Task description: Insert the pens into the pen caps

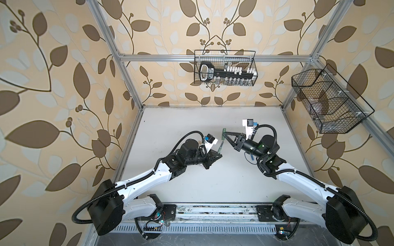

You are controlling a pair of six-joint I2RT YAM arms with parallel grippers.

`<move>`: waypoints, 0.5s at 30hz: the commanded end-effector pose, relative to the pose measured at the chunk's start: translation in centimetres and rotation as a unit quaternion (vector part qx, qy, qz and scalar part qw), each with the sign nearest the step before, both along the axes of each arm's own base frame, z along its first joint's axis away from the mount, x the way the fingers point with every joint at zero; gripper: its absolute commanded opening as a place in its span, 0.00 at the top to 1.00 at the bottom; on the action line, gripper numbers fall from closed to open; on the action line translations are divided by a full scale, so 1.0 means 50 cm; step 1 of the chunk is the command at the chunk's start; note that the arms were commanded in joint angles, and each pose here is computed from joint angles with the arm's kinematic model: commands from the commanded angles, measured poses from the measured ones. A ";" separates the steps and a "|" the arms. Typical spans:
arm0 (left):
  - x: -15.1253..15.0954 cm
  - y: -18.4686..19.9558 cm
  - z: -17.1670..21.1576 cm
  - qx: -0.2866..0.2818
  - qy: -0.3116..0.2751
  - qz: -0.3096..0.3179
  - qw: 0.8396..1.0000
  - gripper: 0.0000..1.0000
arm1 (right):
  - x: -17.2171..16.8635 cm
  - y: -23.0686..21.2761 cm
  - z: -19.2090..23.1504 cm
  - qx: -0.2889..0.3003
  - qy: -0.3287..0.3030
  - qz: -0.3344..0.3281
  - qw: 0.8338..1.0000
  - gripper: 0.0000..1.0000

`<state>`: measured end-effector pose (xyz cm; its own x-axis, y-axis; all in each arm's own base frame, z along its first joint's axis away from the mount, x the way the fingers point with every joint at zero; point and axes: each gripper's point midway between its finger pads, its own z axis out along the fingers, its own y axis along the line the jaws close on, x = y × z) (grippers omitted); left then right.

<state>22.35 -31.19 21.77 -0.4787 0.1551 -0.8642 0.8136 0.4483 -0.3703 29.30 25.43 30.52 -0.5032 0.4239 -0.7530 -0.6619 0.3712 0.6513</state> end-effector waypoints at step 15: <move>-0.003 0.013 0.015 -0.010 -0.007 0.020 1.000 0.97 | 0.066 -0.163 -0.219 -0.248 0.198 -0.175 0.932 0.86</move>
<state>22.35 -30.92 21.29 -0.4955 0.1597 -0.8538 0.8008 0.4647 -0.3779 32.92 20.14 25.83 -0.5604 0.3660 -0.7430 -0.3680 0.6936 0.6192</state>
